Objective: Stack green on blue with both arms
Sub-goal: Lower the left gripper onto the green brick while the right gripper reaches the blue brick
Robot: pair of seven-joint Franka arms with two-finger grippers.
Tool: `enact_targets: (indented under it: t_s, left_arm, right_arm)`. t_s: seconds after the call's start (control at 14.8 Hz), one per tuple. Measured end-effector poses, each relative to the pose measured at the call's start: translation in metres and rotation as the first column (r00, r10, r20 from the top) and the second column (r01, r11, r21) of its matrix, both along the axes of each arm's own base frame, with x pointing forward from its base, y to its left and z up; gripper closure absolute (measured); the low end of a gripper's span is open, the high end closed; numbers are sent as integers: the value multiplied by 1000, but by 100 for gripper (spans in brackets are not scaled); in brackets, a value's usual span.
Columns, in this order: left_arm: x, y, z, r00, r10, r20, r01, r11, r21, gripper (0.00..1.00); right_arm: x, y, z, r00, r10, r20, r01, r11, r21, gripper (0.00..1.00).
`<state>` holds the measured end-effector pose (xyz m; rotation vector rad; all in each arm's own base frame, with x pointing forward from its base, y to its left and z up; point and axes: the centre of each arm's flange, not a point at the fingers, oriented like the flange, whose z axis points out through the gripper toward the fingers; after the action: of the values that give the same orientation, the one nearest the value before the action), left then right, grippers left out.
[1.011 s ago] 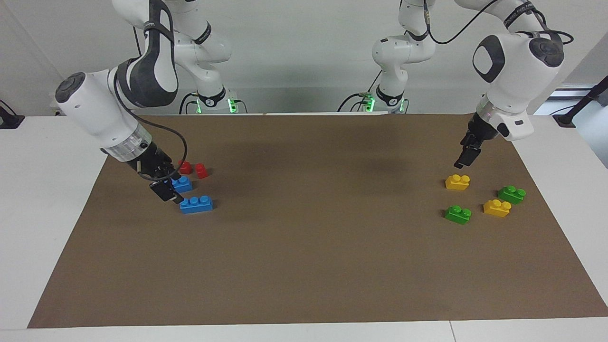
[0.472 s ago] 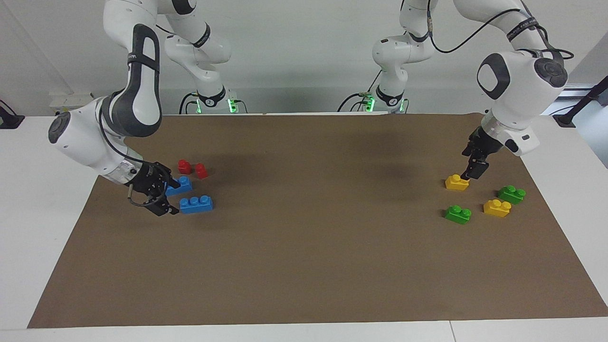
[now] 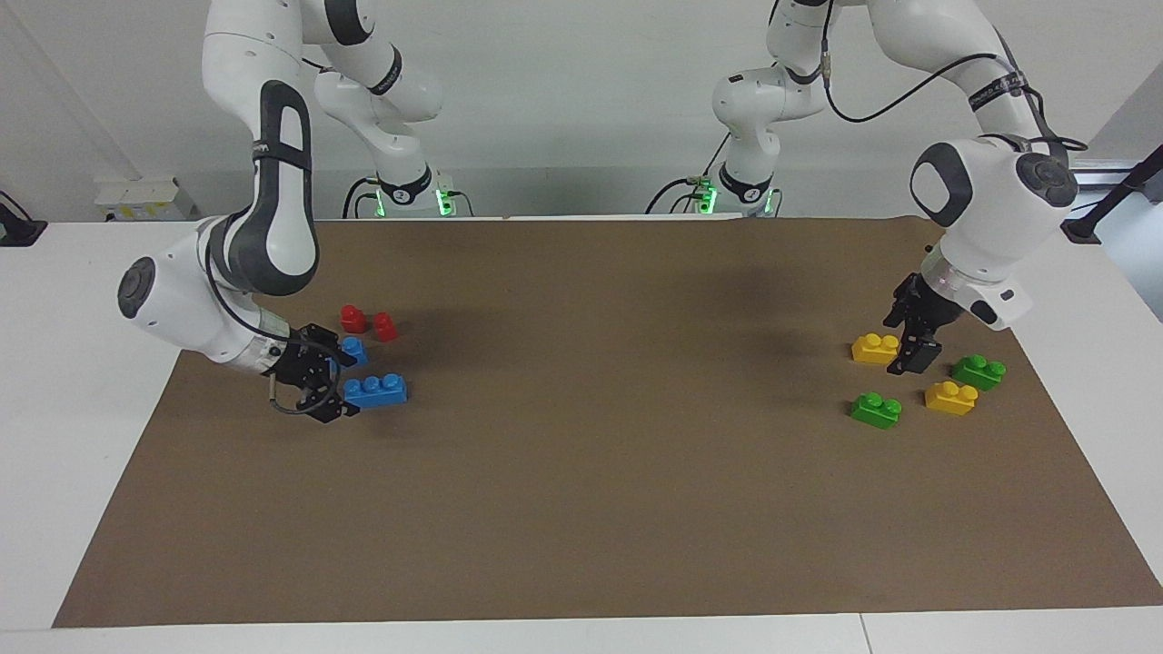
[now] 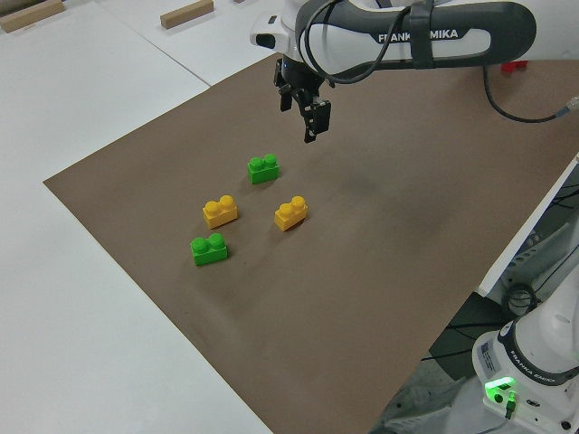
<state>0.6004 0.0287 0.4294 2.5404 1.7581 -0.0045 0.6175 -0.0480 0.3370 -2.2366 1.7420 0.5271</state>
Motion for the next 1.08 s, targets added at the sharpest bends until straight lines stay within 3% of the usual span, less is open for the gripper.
enact_targets:
  t_s: [0.34, 0.67, 1.08]
  left_arm:
    - [11, 2, -21, 1000, 10, 20, -10, 1000, -1, 0]
    - [17, 5, -50, 1000, 15, -5, -15, 1000, -5, 0]
    - [26, 16, -73, 999, 33, -5, -33, 999, -8, 0]
  right_arm:
    - [-7, -15, -15, 1000, 25, -14, -25, 1000, 14, 0]
    - [-11, -17, -28, 1000, -5, -21, 6, 999, 39, 0]
    - [-11, -21, -36, 998, -56, 14, 56, 998, 42, 0]
